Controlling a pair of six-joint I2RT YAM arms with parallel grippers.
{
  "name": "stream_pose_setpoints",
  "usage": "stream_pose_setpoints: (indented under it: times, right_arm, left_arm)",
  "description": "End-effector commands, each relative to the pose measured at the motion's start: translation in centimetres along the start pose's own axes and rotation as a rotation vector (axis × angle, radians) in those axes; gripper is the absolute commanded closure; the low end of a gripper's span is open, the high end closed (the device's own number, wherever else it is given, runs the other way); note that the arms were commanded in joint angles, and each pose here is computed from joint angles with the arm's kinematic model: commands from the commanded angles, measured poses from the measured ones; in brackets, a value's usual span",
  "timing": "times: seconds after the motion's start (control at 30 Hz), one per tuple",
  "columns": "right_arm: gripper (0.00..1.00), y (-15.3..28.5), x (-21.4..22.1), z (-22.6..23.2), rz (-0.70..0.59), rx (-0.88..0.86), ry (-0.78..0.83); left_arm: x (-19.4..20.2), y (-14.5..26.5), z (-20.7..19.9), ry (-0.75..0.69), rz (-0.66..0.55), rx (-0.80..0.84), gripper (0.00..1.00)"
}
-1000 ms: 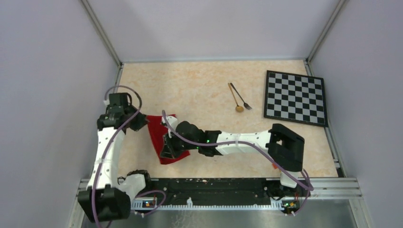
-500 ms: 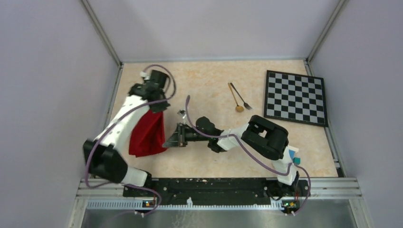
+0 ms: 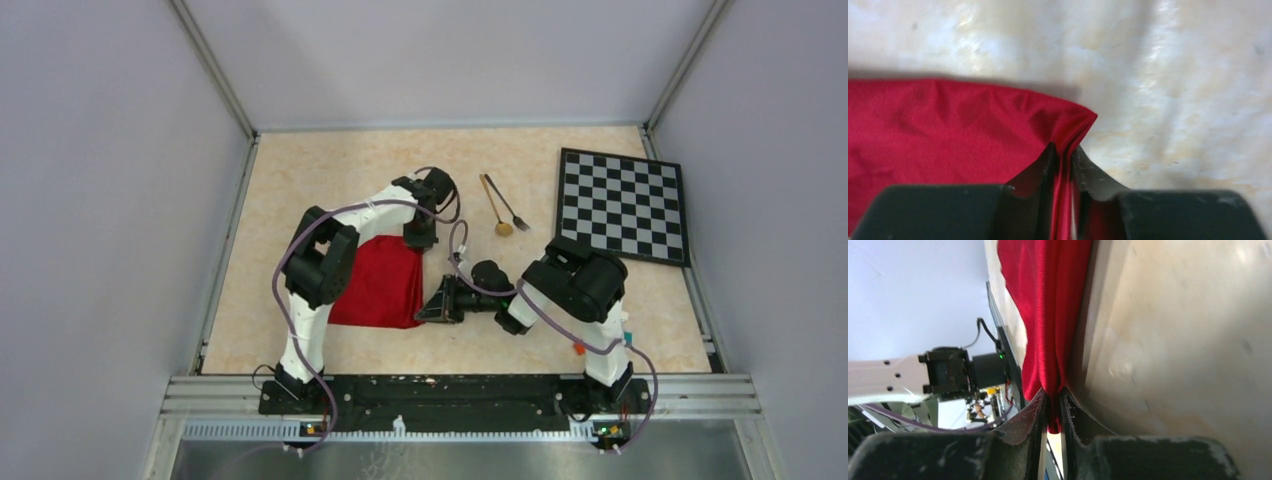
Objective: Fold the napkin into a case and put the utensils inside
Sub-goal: Turn over the upper triangle folded napkin at the center of the board.
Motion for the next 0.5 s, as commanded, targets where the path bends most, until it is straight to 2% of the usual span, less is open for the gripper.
stream_pose_setpoints:
  times: [0.0,0.03,0.1,0.2,0.33,0.47]
  right_arm:
    - [0.81,1.8,0.7,-0.2,0.016,0.034,0.053]
    - [0.77,2.2,0.7,-0.2,0.011,0.06,0.057]
    - [0.69,2.9,0.7,-0.3,0.001,0.109,0.078]
    - [0.6,4.5,0.6,-0.3,-0.013,0.187,0.126]
    - [0.56,6.1,0.1,-0.3,-0.027,0.272,0.183]
    - [0.58,5.8,-0.9,-0.3,0.0,0.28,0.204]
  left_arm:
    - [-3.2,3.0,-1.6,0.012,-0.132,0.219,0.57]
    - [-2.9,3.5,-1.5,-0.006,-0.13,0.244,0.43]
    - [-2.5,6.0,-0.8,-0.016,-0.162,0.296,0.27]
    - [-0.9,9.5,1.0,-0.044,-0.204,0.368,0.1]
    - [3.5,11.1,3.9,-0.084,-0.172,0.423,0.08]
    - [7.9,10.6,5.9,-0.064,-0.085,0.452,0.19]
Point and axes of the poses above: each gripper's point midway between its finger pads, its own y axis back along the fingers, its own z axis along the line the jaws close on, x = y × z, the point moved 8 cm from there along y, back along the fingers, and after that the axes turned 1 degree about y, right-handed, at the moved point
